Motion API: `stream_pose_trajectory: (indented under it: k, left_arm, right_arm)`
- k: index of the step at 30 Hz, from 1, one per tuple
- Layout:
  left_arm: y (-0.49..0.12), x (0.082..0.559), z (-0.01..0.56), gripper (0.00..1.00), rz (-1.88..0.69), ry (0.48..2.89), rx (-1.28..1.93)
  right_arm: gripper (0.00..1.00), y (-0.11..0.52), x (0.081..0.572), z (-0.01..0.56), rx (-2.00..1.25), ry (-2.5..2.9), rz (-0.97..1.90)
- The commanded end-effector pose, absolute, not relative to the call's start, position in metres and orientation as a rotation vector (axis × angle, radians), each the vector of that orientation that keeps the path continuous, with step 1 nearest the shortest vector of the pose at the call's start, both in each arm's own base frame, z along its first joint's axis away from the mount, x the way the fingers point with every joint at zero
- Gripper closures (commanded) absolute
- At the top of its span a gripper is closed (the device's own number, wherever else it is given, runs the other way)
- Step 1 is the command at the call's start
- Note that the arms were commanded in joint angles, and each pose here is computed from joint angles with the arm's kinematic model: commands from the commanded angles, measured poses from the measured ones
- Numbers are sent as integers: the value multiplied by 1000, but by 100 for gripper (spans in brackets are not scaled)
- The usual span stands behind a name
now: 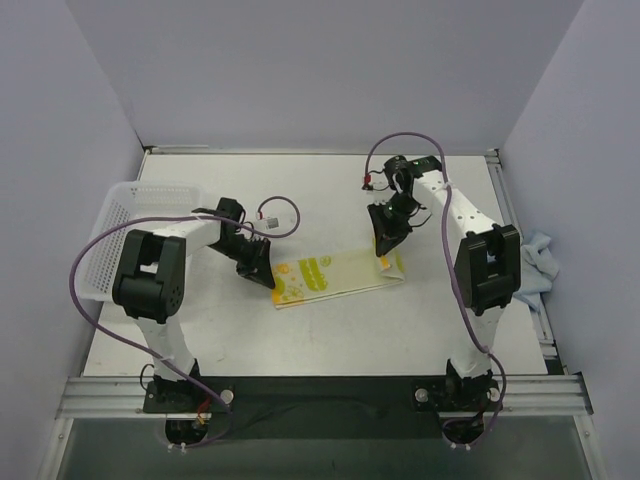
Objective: Roll the towels
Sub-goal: Fold the towel
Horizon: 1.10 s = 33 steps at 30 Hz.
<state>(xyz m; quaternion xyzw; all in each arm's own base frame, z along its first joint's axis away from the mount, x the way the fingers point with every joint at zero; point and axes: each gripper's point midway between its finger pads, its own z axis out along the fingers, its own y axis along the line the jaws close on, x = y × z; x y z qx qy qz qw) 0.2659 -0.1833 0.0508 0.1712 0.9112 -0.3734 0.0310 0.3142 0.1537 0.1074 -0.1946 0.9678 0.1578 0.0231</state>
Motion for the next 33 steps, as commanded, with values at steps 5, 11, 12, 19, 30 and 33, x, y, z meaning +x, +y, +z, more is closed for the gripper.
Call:
stream_pose_trajectory:
  k: [5, 11, 12, 19, 30, 33]
  left_arm:
    - [-189, 275, 41, 85, -1207, 2805, 476]
    - [-186, 268, 27, 86, -1197, 2845, 455]
    - [-186, 268, 26, 86, -1199, 2850, 450]
    - [-185, 266, 22, 87, -1199, 2860, 447]
    - [-184, 262, 22, 87, -1189, 2861, 451]
    - [-183, 262, 22, 88, -1184, 2859, 455]
  right_arm:
    - [100, 208, 305, 112, -653, 2985, 670]
    - [100, 241, 295, 105, -730, 2978, 715]
    - [100, 250, 292, 104, -735, 2978, 729]
    - [100, 288, 286, 98, -764, 2968, 799]
    - [100, 310, 275, 79, -767, 3019, 847]
    - [100, 310, 275, 73, -760, 3033, 839]
